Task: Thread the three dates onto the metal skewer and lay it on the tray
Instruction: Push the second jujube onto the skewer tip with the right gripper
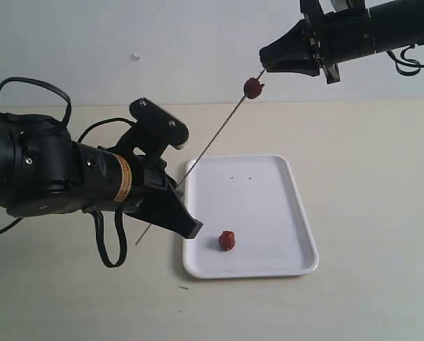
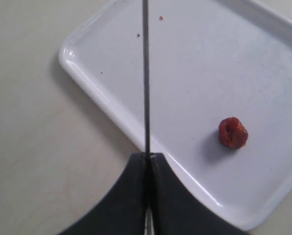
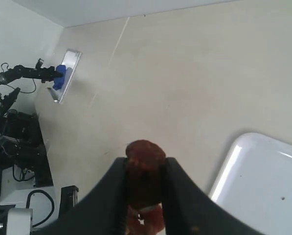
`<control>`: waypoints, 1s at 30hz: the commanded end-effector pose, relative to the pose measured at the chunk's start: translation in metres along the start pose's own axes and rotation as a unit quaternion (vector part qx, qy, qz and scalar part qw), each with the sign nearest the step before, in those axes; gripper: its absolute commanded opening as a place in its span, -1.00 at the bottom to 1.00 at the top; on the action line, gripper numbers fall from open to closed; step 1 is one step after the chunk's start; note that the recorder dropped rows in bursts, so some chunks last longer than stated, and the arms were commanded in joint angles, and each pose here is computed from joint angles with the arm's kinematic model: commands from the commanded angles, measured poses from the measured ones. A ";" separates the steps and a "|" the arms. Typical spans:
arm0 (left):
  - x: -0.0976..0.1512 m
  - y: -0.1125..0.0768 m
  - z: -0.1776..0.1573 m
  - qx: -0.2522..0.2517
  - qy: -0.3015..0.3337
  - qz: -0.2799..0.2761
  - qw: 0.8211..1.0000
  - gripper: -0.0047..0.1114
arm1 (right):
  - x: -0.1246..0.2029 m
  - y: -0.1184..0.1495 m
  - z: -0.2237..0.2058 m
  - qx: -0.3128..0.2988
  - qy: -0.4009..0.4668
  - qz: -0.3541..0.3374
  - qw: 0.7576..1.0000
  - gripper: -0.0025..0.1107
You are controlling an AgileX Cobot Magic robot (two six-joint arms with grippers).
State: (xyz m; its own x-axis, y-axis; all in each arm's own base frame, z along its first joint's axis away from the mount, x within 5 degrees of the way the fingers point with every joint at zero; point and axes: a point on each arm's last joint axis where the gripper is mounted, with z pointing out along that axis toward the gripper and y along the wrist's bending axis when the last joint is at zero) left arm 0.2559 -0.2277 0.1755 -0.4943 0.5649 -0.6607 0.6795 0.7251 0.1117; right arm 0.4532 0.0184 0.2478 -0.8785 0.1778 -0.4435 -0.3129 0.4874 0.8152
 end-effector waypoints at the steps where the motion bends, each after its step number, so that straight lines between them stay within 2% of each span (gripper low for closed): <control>1: 0.000 0.000 -0.001 0.000 0.000 -0.006 1.000 -0.92 | 0.000 0.008 0.003 -0.008 0.002 -0.008 1.000 -0.56; 11: 0.003 0.002 -0.001 -0.008 0.013 -0.016 1.000 -0.92 | -0.001 0.010 0.002 -0.007 0.001 -0.010 1.000 -0.56; 30: 0.000 0.000 -0.001 0.001 -0.001 -0.012 1.000 -0.92 | 0.004 0.014 0.012 -0.002 0.022 -0.023 0.999 -0.56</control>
State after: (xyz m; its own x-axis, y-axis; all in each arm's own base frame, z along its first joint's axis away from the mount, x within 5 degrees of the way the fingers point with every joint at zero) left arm 0.2557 -0.2266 0.1748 -0.5112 0.5592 -0.6527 0.6686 0.7359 0.1069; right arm 0.4519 0.0277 0.2458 -0.8848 0.1396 -0.4446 -0.3241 0.5013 0.8023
